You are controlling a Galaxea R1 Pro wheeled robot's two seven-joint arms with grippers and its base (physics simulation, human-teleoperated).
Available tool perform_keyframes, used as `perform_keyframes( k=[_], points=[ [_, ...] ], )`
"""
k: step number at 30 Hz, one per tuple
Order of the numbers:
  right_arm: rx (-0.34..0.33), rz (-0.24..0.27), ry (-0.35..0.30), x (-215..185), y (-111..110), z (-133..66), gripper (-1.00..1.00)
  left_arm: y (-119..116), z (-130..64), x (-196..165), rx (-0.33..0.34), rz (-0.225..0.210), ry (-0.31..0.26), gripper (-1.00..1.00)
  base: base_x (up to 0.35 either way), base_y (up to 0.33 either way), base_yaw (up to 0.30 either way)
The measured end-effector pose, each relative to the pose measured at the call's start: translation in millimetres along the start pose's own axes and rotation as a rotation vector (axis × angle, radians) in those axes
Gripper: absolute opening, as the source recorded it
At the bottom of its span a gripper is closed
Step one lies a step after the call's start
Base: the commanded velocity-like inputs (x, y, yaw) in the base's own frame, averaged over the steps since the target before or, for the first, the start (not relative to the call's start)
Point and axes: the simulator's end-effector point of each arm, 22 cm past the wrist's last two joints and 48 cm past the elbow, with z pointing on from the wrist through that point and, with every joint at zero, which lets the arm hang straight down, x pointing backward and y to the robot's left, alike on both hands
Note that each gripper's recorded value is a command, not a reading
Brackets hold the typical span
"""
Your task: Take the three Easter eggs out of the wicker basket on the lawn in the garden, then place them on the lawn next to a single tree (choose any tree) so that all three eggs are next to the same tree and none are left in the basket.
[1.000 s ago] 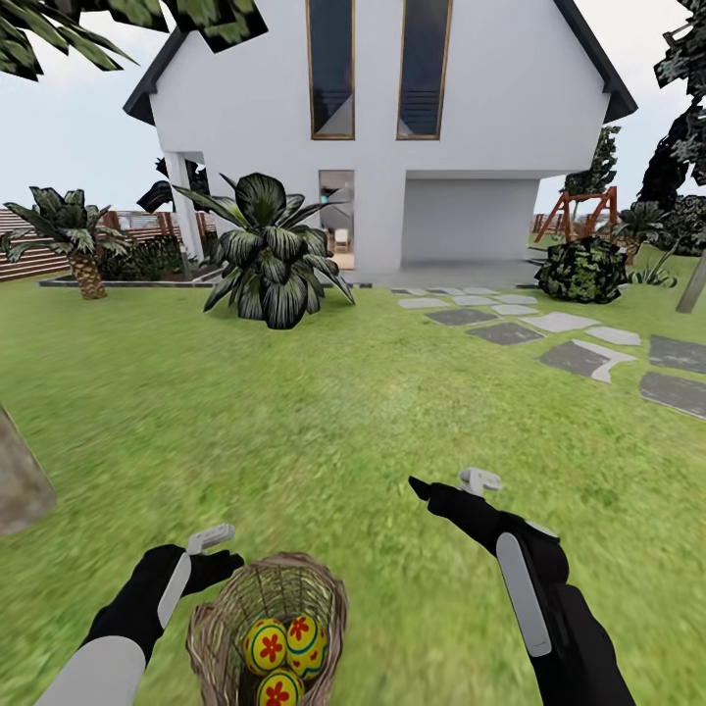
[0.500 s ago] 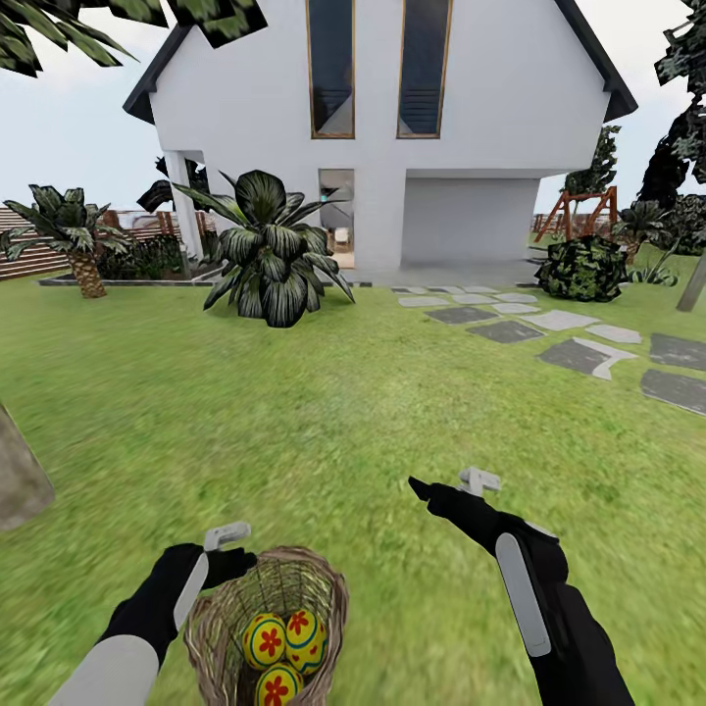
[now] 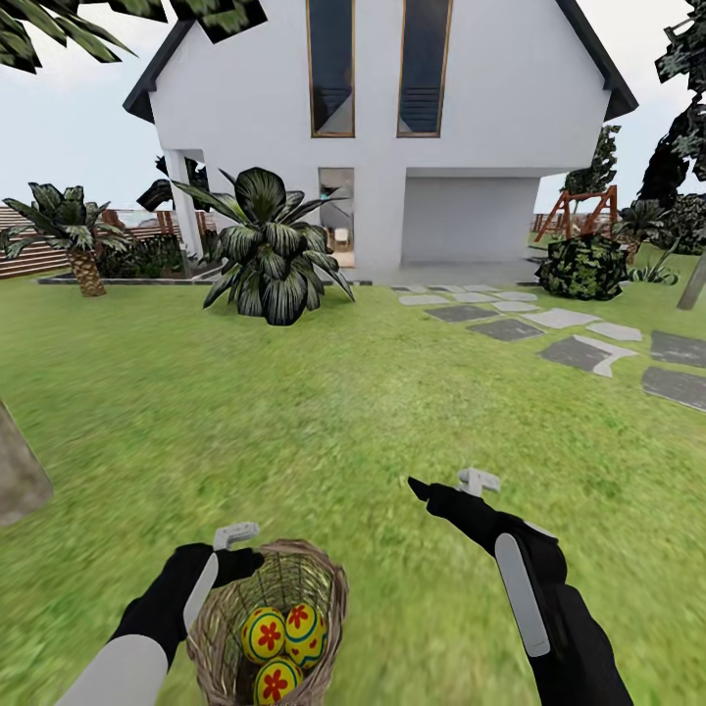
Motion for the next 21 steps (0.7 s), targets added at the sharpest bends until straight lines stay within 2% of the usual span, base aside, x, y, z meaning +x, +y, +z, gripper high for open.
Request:
perform_keyframes(
  k=[5, 17, 21],
  points=[
    [0.000, 0.000, 0.001, 9, -5, 2.8, 1.00, 6, 7.7, 5, -0.023, -0.002, -0.009, 1.00, 0.000, 0.000, 0.000],
    [0.000, 0.000, 0.000, 29, -16, 9.0, 1.00, -1, 29.3, 30, -0.018, -0.002, 0.012, 1.00, 0.000, 0.000, 0.000],
    [0.000, 0.000, 0.000, 36, -19, 11.0, 1.00, -1, 36.0, 40, -0.058, -0.002, 0.020, 1.00, 0.000, 0.000, 0.000]
  ],
)
